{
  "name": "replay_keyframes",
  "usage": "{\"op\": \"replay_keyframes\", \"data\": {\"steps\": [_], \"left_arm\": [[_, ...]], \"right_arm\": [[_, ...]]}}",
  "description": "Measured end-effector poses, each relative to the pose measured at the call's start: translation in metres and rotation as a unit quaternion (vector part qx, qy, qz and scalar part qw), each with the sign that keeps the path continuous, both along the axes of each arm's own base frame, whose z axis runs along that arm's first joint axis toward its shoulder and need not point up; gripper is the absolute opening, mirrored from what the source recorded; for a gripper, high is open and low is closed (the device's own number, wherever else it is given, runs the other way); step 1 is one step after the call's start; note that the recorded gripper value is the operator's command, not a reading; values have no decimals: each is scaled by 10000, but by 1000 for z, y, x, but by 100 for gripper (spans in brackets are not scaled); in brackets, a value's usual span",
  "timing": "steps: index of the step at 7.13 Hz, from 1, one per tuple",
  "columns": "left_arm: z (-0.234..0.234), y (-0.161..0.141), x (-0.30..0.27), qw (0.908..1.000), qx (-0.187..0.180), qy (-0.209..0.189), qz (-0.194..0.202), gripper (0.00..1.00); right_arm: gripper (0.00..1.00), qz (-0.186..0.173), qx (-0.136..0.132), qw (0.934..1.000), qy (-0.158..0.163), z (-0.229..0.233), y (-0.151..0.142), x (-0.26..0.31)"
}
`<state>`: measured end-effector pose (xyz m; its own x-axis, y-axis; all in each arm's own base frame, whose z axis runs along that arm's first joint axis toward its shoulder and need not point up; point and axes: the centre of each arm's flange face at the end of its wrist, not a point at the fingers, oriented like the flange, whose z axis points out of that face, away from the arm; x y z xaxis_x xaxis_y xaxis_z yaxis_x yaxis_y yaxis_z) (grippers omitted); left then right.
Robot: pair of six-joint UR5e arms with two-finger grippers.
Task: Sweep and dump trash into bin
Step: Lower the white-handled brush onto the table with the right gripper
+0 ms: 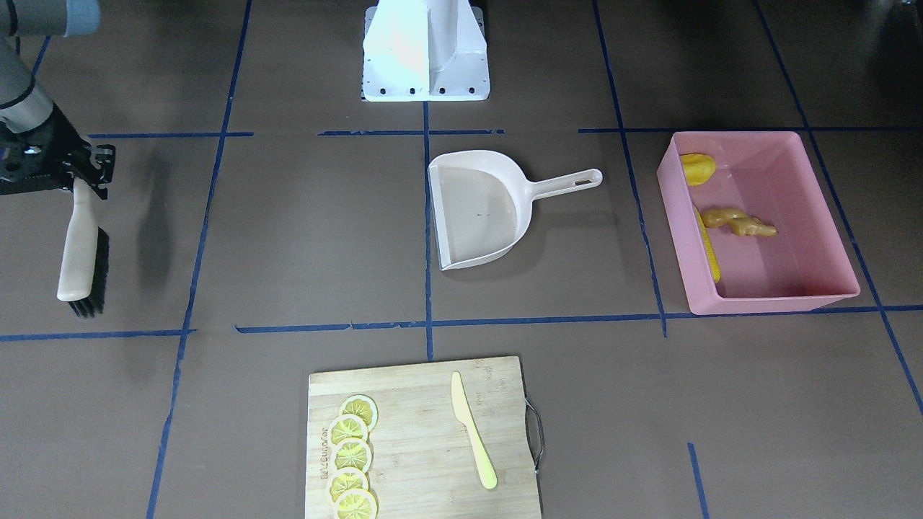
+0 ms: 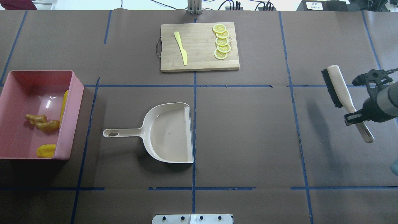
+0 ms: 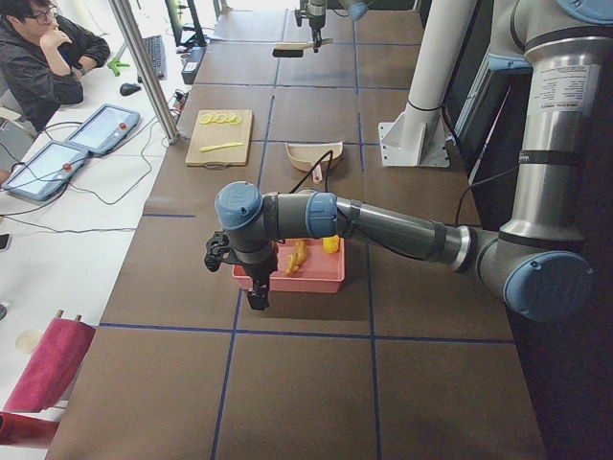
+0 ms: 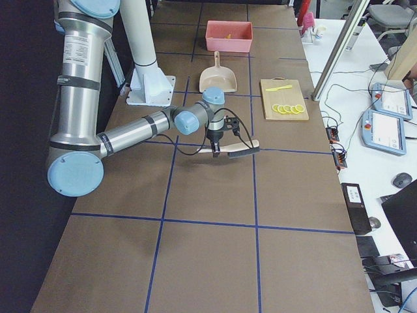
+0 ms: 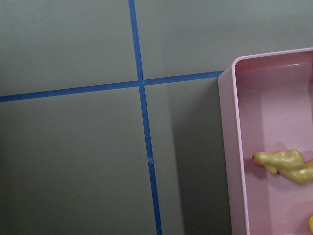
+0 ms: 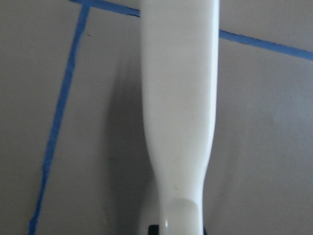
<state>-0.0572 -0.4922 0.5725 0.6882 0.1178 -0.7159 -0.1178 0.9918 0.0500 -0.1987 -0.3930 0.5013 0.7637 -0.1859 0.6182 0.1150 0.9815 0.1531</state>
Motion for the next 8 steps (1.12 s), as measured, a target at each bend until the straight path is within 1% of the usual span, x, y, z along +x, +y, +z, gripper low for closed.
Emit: {"op": "replay_keyframes", "data": {"steps": [2,3,4,5,7,8], "left_arm": [[-2,0,0,10000,18,5,-1,100],[-3,0,0,10000,32,6,-1,100],[-4,0,0,10000,42,6,-1,100],[-5,1,0,10000,46,6,-1,100],[-5,1,0,10000,54,7,-1,100],[-6,1,0,10000,56,6,-1,100]], "right_arm": [[0,107,-233,9996,-79,57,25,31],[0,255,-388,9989,-90,78,31,37],[0,393,-491,9979,-122,96,34,39],[0,445,-543,9974,-183,113,38,41],[0,423,-636,9968,-244,134,42,41],[3,410,-680,9965,-245,139,43,41]]}}
